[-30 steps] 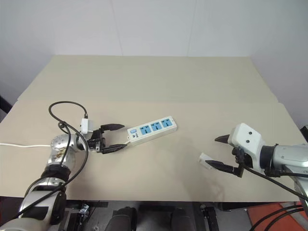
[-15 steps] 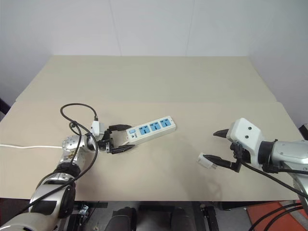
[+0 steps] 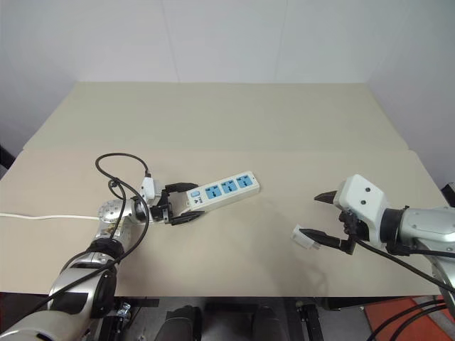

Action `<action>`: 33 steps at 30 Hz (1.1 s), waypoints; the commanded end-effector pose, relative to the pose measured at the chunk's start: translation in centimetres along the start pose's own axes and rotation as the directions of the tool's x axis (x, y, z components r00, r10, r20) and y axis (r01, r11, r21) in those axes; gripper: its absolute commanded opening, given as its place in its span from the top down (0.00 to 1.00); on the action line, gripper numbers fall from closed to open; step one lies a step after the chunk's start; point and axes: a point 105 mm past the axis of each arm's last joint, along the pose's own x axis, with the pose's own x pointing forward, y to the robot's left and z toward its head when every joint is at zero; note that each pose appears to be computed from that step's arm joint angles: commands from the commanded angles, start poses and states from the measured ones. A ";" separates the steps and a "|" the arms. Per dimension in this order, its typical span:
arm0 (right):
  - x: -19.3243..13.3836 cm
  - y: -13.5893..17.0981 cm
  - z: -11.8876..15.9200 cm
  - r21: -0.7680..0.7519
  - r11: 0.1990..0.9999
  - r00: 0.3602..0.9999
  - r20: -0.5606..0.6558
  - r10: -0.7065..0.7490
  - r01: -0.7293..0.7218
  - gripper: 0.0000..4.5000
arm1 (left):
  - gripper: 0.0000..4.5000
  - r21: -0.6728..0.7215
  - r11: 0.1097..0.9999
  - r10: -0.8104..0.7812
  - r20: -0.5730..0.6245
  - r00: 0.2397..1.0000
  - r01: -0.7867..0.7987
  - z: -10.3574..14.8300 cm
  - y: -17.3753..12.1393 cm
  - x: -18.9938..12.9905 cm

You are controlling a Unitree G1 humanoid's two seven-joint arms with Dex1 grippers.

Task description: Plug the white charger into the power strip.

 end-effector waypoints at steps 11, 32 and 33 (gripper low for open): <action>0.1 0.0 0.8 -0.029 1.000 1.000 0.008 -0.004 0.004 0.00 | 0.28 0.026 1.000 -0.012 0.000 1.000 0.012 0.6 0.4 0.7; 3.3 0.8 3.9 0.074 0.978 0.854 -0.476 0.208 -0.197 0.00 | 0.28 0.047 0.963 -0.260 -0.124 0.958 0.267 0.2 -2.8 -0.4; 3.6 0.8 3.8 0.075 0.979 0.840 -0.503 0.201 -0.189 0.00 | 0.28 0.045 0.961 -0.264 -0.125 0.956 0.271 0.2 -2.9 -0.5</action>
